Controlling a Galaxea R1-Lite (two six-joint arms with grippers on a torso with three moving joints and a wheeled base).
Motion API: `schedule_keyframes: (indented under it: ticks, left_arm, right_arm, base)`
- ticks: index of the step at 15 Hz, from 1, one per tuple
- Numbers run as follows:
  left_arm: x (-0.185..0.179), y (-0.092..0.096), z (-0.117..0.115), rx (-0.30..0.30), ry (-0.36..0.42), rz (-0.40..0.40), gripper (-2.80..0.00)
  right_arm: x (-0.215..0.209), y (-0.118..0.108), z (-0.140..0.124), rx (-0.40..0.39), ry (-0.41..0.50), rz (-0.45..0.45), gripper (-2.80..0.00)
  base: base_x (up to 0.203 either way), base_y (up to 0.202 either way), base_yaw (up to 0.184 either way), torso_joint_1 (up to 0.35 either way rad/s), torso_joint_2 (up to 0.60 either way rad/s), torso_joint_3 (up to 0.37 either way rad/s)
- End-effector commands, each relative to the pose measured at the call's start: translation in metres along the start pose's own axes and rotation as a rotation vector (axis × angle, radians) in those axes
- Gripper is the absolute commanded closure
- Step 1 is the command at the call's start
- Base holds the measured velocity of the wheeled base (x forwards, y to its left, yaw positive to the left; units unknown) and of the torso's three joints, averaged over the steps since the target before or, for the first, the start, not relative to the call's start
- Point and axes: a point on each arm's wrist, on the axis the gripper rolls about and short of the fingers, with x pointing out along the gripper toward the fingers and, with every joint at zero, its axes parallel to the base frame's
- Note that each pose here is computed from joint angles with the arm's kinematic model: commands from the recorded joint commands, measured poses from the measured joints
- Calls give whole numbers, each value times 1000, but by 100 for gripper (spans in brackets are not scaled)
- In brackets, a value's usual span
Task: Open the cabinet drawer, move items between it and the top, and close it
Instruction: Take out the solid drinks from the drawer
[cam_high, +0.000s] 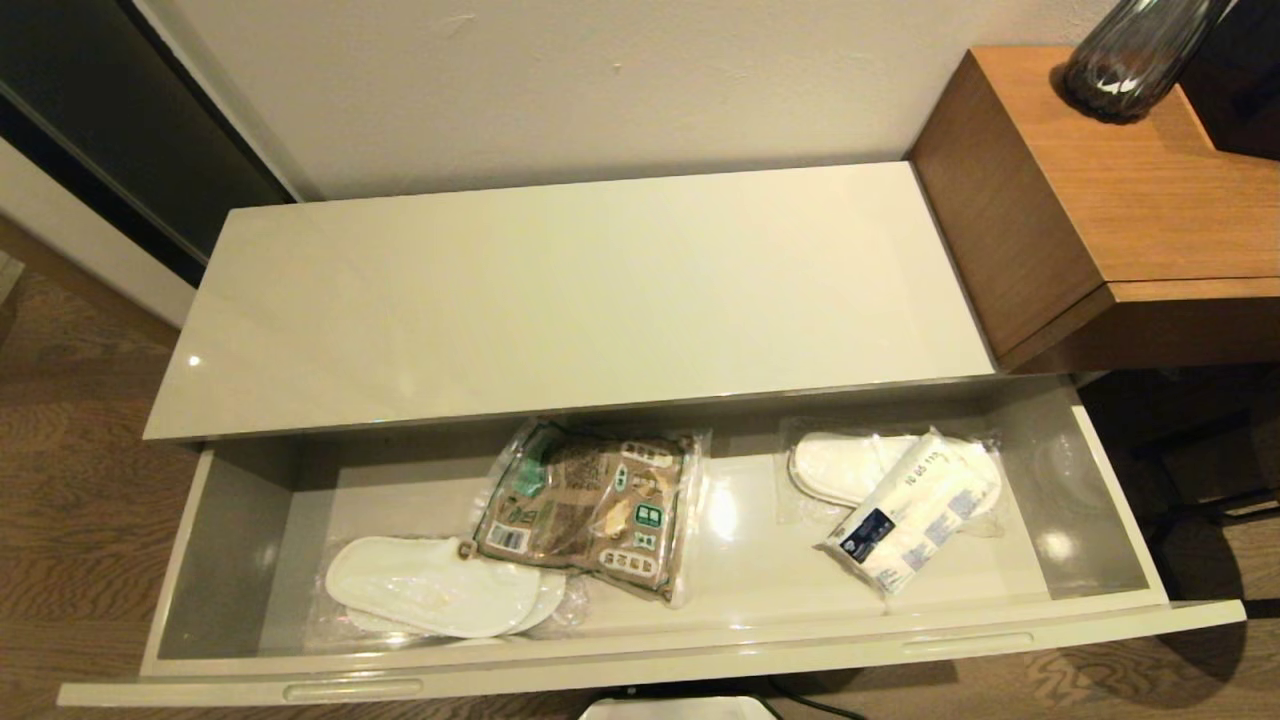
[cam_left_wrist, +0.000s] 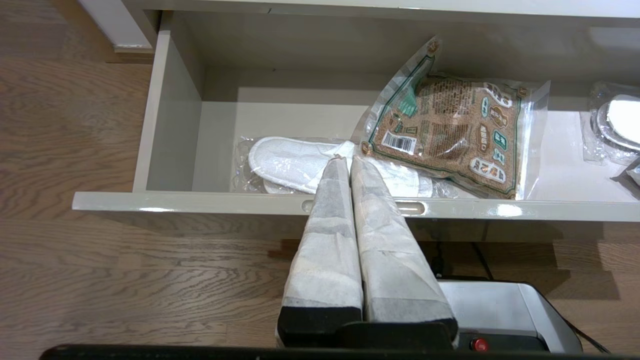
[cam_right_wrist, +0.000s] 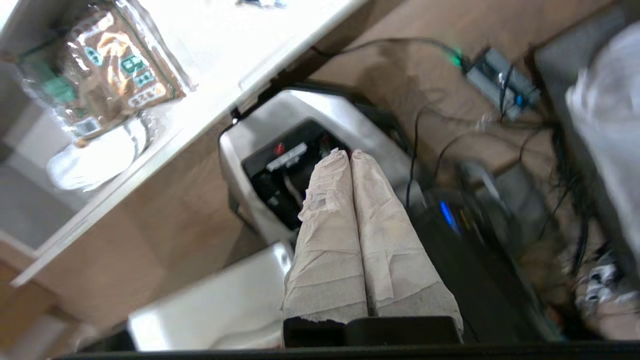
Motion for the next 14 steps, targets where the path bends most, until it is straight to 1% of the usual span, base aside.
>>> schedule_keyframes:
  ticks: [1, 2, 4, 5, 6, 7, 8, 10, 11, 12, 14]
  left_arm:
    - [0, 0, 0, -1, 0, 1, 0]
    - [0, 0, 0, -1, 0, 1, 0]
    - [0, 0, 0, -1, 0, 1, 0]
    - [0, 0, 0, -1, 0, 1, 0]
    - [0, 0, 0, -1, 0, 0, 0]
    - [0, 0, 0, -1, 0, 0, 0]
    - [0, 0, 0, -1, 0, 1, 0]
    - [0, 0, 0, -1, 0, -1, 0]
    - [0, 0, 0, -1, 0, 1, 0]
    - [0, 0, 0, -1, 0, 1, 0]
    - [0, 0, 0, -1, 0, 1, 0]
  right_arm:
    - [-39, -28, -38, 72, -114, 57, 0]
    - [-48, -37, -61, 47, -172, 80, 0]
    - [-49, -63, -110, -40, -261, 118, 0]
    - [-41, -80, -139, -91, -316, 142, 0]
    - [-27, -93, -160, -146, -375, 152, 0]
    - [-16, -100, -172, -180, -443, 147, 0]
    - [0, -100, -172, -212, -509, 130, 0]
    - [17, -81, -144, -240, -732, 185, 0]
    - [32, -72, -131, -265, -807, 205, 0]
    - [50, -66, -122, -293, -862, 211, 0]
    - [95, -59, -114, -357, -934, 207, 0]
  base:
    - [0, 0, 0, 0, 0, 0]
    - [0, 0, 0, 0, 0, 0]
    - [0, 0, 0, 0, 0, 0]
    - [0, 0, 0, 0, 0, 0]
    - [0, 0, 0, 0, 0, 0]
    - [0, 0, 0, 0, 0, 0]
    - [0, 0, 0, 0, 0, 0]
    - [0, 0, 0, 0, 0, 0]
    - [0, 0, 0, 0, 0, 0]
    - [0, 0, 0, 0, 0, 0]
    - [0, 0, 0, 0, 0, 0]
